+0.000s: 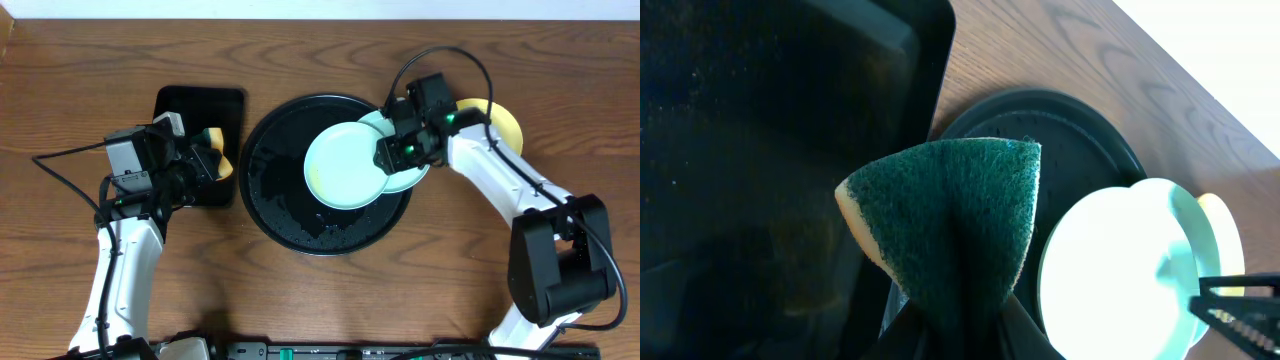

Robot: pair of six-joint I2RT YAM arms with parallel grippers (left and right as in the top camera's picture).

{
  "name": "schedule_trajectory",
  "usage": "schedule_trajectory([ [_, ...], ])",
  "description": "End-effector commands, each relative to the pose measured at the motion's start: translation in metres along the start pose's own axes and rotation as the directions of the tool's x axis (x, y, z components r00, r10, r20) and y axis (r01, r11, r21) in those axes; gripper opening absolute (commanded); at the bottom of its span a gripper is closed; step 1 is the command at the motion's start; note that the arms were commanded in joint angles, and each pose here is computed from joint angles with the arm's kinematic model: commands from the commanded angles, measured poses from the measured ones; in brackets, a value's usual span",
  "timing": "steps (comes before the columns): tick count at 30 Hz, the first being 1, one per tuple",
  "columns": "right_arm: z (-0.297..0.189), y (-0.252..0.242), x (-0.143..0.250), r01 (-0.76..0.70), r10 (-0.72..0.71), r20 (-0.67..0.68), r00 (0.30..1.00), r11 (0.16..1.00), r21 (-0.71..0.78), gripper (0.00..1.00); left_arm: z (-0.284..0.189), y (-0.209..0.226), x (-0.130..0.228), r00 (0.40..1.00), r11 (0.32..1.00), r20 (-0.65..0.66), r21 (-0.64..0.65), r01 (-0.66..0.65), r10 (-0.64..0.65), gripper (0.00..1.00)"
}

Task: Clean dirty plates on tray and stack at the side
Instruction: 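Carry the green plate right and stack it on the yellow plate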

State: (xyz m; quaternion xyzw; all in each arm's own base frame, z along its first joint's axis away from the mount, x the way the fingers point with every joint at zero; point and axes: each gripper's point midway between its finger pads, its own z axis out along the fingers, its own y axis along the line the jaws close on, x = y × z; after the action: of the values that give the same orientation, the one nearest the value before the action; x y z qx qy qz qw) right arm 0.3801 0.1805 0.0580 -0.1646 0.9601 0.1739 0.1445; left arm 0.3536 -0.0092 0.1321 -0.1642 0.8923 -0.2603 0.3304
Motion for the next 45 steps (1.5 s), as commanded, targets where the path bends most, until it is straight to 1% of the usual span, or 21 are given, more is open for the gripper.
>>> schedule_trajectory([
  [1,0.006,-0.001,0.004,-0.019,0.019,0.013,1.000,1.000,0.024,0.49,-0.004,-0.005,-0.013,0.999,0.999,0.030,0.001,-0.033,0.033,0.16],
  [4,0.011,0.000,0.006,-0.011,0.011,0.024,1.000,1.000,0.022,0.32,-0.004,-0.005,-0.013,0.999,0.999,0.030,0.001,-0.033,0.033,0.16],
  [7,0.013,-0.001,0.004,-0.008,0.007,0.040,0.999,1.000,0.021,0.05,-0.004,-0.005,-0.013,0.999,0.999,0.031,0.002,-0.033,0.033,0.16],
  [8,0.012,0.000,0.000,-0.004,0.003,0.053,0.999,1.000,0.020,0.01,-0.004,-0.005,-0.013,0.999,0.999,0.031,0.002,-0.034,0.034,0.16],
  [11,-0.004,0.006,-0.026,0.000,-0.002,0.132,0.991,1.000,0.014,0.01,-0.004,-0.004,-0.013,0.999,0.999,0.031,0.001,-0.033,0.033,0.16],
  [14,-0.042,0.017,-0.059,0.027,-0.041,0.216,0.975,0.998,0.065,0.01,-0.004,0.000,-0.014,0.999,0.999,0.037,-0.025,-0.031,0.032,0.16],
  [17,-0.085,0.030,-0.081,0.078,-0.131,0.284,0.950,0.979,0.191,0.01,-0.004,0.001,-0.014,0.999,0.999,0.038,-0.032,-0.030,0.032,0.16],
  [20,-0.123,0.053,-0.088,0.145,-0.264,0.320,0.910,0.925,0.351,0.01,-0.004,0.001,-0.014,0.999,0.999,0.038,-0.032,-0.030,0.032,0.15],
  [22,-0.139,0.070,-0.085,0.193,-0.363,0.311,0.879,0.865,0.463,0.01,-0.004,0.001,-0.014,0.999,0.999,0.038,-0.032,-0.030,0.032,0.16],
  [24,-0.148,0.085,-0.080,0.227,-0.452,0.276,0.848,0.781,0.582,0.01,-0.004,0.001,-0.014,0.999,0.999,0.038,-0.032,-0.031,0.032,0.16],
  [26,-0.155,0.099,-0.074,0.219,-0.516,0.240,0.822,0.676,0.704,0.01,-0.004,0.001,-0.014,0.999,0.999,0.038,-0.032,-0.030,0.032,0.16],
  [28,-0.160,0.111,-0.068,0.196,-0.563,0.213,0.799,0.578,0.792,0.01,-0.004,0.001,-0.014,0.999,0.999,0.038,-0.032,-0.030,0.032,0.16],
  [32,-0.159,0.131,-0.060,0.149,-0.626,0.162,0.763,0.414,0.898,0.01,-0.004,0.001,-0.014,0.999,0.999,0.038,-0.032,-0.030,0.032,0.15],
  [37,-0.144,0.139,-0.060,0.076,-0.646,0.130,0.752,0.281,0.957,0.01,-0.004,0.001,-0.014,0.999,0.999,0.038,-0.032,-0.030,0.032,0.15],
  [39,-0.134,0.139,-0.062,0.067,-0.645,0.132,0.753,0.274,0.959,0.01,-0.004,0.001,-0.014,0.999,0.999,0.038,-0.032,-0.030,0.032,0.15],
  [45,-0.117,0.136,-0.070,0.076,-0.609,0.207,0.765,0.406,0.911,0.01,-0.004,0.001,-0.014,0.999,0.999,0.038,-0.032,-0.030,0.031,0.15],
])
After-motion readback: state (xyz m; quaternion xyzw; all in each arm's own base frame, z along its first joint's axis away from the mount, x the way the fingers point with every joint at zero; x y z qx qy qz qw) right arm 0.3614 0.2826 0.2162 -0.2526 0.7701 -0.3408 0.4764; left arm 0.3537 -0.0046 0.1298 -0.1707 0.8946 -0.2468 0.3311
